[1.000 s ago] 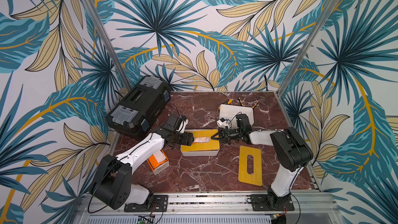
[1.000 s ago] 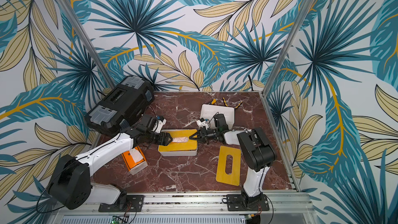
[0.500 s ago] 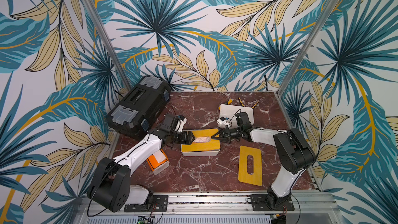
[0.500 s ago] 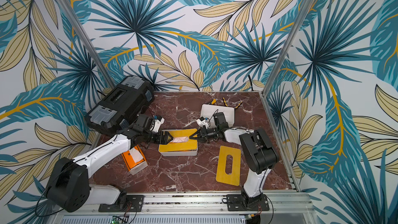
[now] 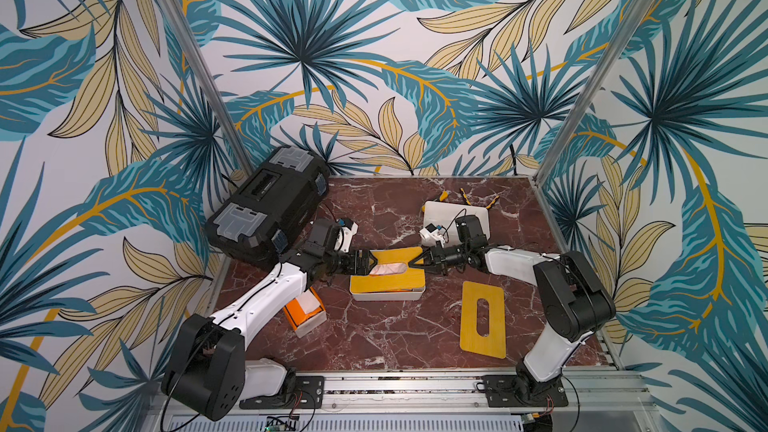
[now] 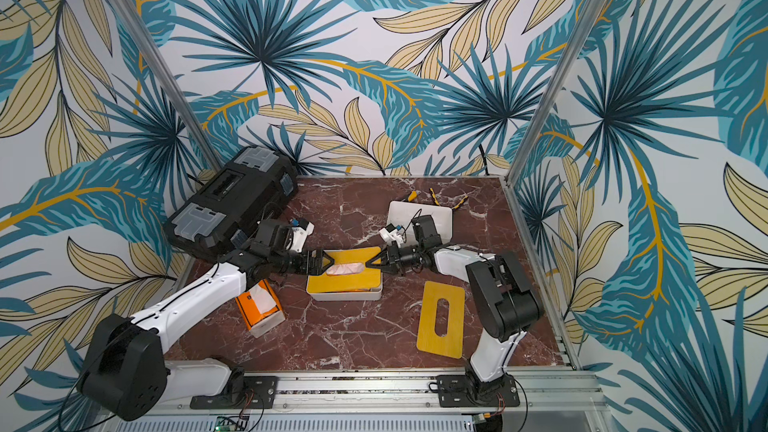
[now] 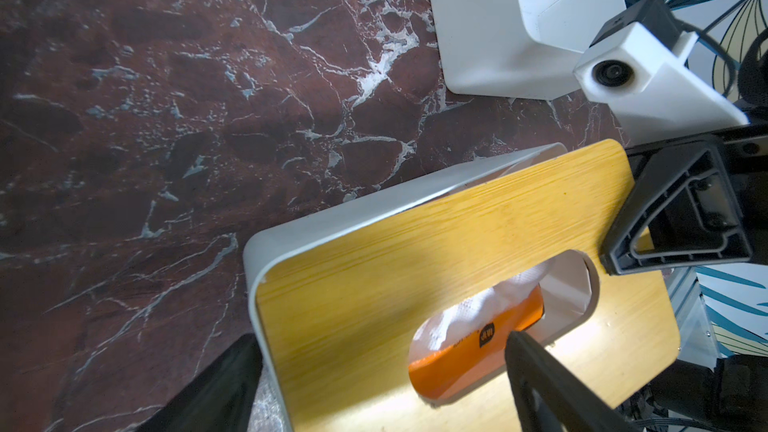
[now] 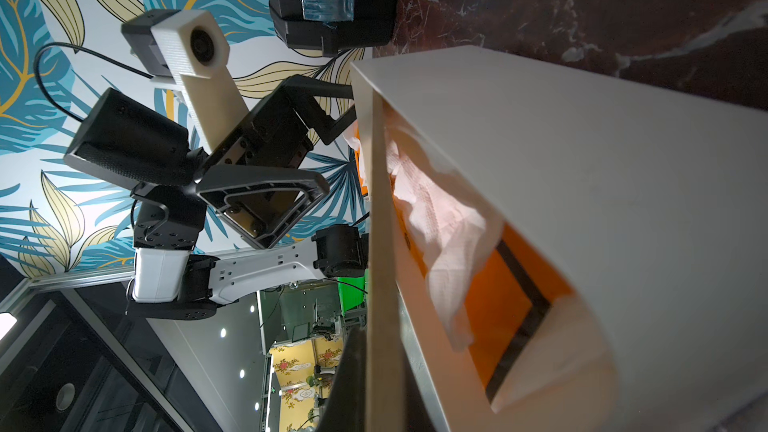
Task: Put the tissue paper into the tissue box
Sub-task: Close the box lid on the tissue box.
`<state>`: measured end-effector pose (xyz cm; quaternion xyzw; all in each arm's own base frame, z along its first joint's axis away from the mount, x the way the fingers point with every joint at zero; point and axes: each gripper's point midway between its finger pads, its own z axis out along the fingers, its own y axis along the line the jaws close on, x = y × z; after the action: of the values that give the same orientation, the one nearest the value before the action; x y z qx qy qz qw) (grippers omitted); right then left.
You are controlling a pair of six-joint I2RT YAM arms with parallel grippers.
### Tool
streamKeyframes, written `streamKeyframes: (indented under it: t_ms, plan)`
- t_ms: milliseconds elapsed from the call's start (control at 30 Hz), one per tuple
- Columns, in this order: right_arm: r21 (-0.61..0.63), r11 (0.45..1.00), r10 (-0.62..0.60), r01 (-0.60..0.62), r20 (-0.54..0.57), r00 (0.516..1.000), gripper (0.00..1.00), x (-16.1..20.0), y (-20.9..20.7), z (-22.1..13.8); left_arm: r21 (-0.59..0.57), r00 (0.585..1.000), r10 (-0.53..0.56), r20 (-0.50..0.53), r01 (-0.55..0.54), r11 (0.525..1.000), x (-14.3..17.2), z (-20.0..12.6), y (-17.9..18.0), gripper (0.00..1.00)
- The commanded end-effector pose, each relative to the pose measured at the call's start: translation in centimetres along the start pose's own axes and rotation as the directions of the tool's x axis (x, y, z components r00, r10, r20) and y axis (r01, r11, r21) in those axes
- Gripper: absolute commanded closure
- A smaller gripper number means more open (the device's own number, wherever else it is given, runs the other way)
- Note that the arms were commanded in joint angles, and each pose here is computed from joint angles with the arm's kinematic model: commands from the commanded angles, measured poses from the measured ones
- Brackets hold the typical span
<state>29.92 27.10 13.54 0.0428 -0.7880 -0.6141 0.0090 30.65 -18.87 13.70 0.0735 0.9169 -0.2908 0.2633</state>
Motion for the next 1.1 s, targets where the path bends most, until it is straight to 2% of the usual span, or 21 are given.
streamKeyframes:
  t_ms: [0,300,433,667,1067]
  plan:
    - [-0.018,0.997,-0.072,0.072,0.003,0.997,1.00,-0.1,2.3,-0.2,0.034,0.999,0.016,0.037,-0.017,0.999,-0.5,-0.5,-0.5,0.04]
    - [-0.019,0.997,-0.079,0.079,-0.004,0.997,1.00,-0.1,3.6,-0.5,0.026,0.999,0.009,0.034,-0.010,1.000,-0.4,-0.3,-0.1,0.01]
    - [0.034,0.997,-0.071,0.071,-0.016,0.997,1.00,0.1,2.9,-0.6,0.024,1.000,0.003,0.024,-0.003,1.000,-0.3,0.0,0.1,0.00]
    - [0.014,0.998,-0.060,0.060,-0.024,0.998,1.00,-0.3,2.6,-0.3,0.019,0.999,0.011,0.046,-0.012,1.000,-0.5,-0.7,-0.1,0.00]
    - [0.009,0.999,-0.036,0.037,-0.023,0.999,1.00,-1.0,1.2,0.3,-0.004,1.000,0.010,0.018,-0.010,1.000,0.2,-0.4,0.6,0.00]
